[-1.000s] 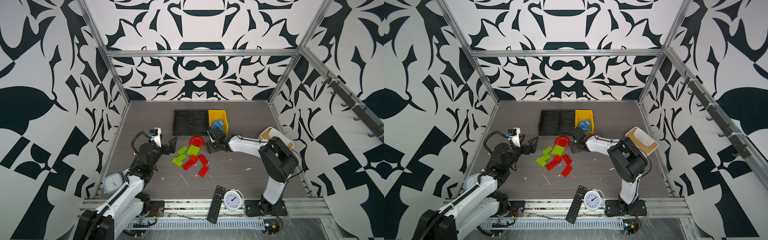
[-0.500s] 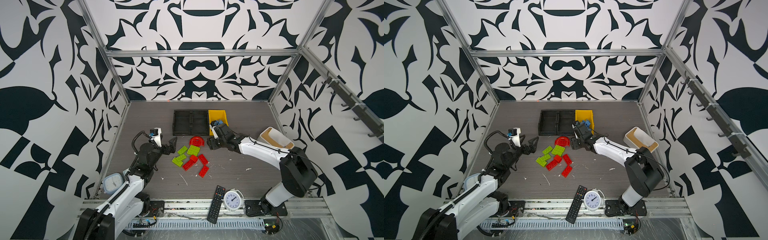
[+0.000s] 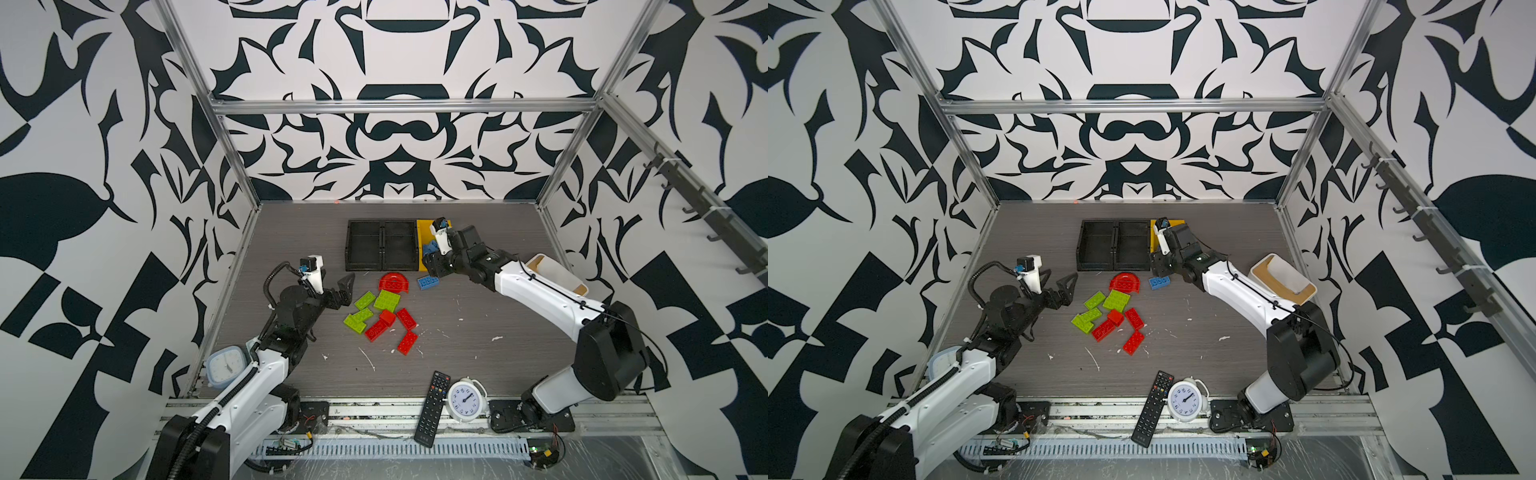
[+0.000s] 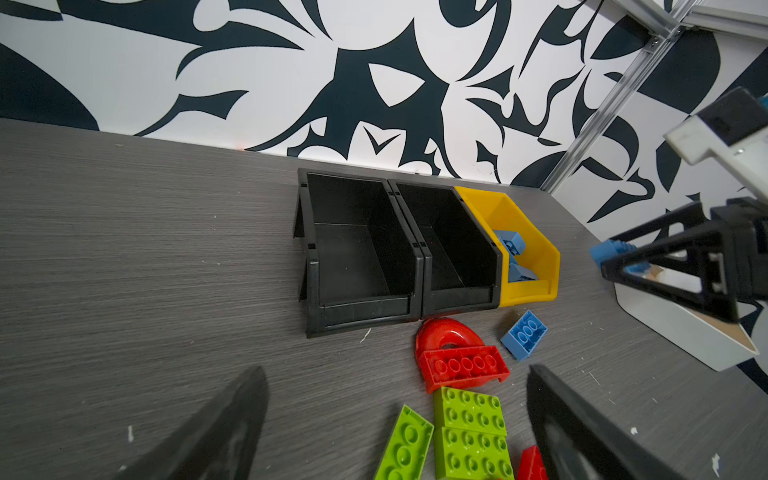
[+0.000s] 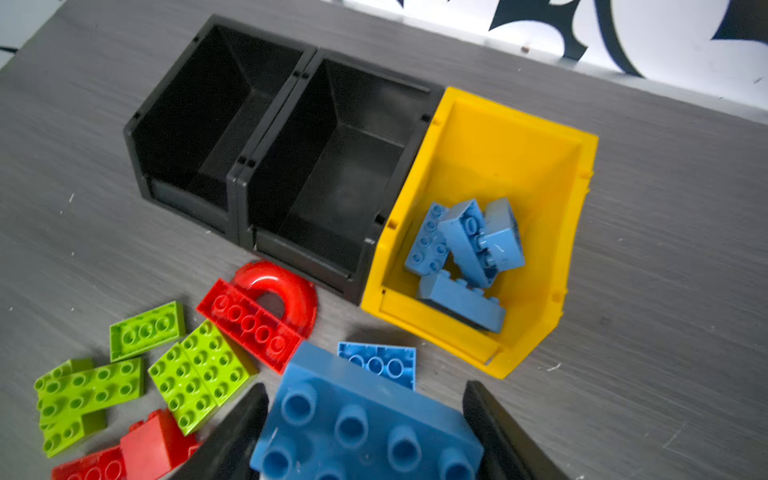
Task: Sort the legos into containers by color
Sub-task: 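Carry the blue brick with the right gripper toward the yellow bin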
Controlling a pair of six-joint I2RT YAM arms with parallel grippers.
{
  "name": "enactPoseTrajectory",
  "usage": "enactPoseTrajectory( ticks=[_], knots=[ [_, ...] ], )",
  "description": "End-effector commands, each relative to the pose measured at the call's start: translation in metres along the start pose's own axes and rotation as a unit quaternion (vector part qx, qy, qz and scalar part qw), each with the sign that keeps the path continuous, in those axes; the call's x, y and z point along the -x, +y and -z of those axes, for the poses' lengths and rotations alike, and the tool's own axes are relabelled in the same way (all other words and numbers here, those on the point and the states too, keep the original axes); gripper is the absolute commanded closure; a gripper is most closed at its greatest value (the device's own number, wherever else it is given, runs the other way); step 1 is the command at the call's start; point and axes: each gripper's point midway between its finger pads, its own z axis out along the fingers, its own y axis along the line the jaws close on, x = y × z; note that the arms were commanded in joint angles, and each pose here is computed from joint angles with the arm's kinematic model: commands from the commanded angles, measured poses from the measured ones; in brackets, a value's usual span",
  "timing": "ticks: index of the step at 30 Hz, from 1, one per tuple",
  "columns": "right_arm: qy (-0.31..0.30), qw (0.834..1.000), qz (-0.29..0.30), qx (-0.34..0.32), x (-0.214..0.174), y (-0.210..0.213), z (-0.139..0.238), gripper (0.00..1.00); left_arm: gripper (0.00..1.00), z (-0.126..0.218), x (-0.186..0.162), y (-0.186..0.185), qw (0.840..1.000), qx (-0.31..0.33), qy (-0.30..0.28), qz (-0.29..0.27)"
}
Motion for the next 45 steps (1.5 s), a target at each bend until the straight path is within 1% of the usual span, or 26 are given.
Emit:
enactPoseTrajectory(
  ticks=[1,4,7,11,17,24,35,39,45],
  knots=[
    [-0.027,0.999,0.003,0.017,0.028,-0.012,0.003,0.41,0.01,0.001,0.002,-0.003,1.000,-0.008,-0.008,0.003],
    [-0.026,0.999,-0.004,0.018,0.039,-0.029,-0.004,0.41,0.01,0.001,0.002,-0.003,1.000,-0.008,-0.008,0.002],
    [-0.023,1.000,0.006,0.011,0.050,-0.041,-0.014,0.41,0.00,0.002,0.002,-0.003,1.000,-0.008,-0.008,0.001],
    [-0.009,1.000,0.010,0.001,0.060,-0.061,-0.036,0.41,0.01,0.002,0.003,-0.002,1.000,-0.007,-0.009,0.001],
    [-0.006,1.000,0.007,0.001,0.075,-0.082,-0.065,0.41,0.01,0.002,0.002,-0.003,1.000,-0.008,-0.008,0.001],
    [0.005,0.999,0.025,0.023,0.084,-0.087,-0.090,0.39,0.01,0.001,0.002,-0.003,1.000,-0.007,-0.006,-0.001],
    [0.011,0.999,0.024,0.021,0.091,-0.093,-0.106,0.35,0.01,0.002,0.003,-0.003,1.000,-0.006,-0.007,-0.002],
    [0.011,0.999,0.018,0.024,0.092,-0.093,-0.106,0.29,0.01,0.002,0.003,-0.002,1.000,-0.006,-0.006,-0.001],
    [0.003,1.000,0.013,0.025,0.096,-0.090,-0.097,0.12,0.01,0.001,0.001,-0.001,1.000,-0.003,-0.005,0.000]
  ],
)
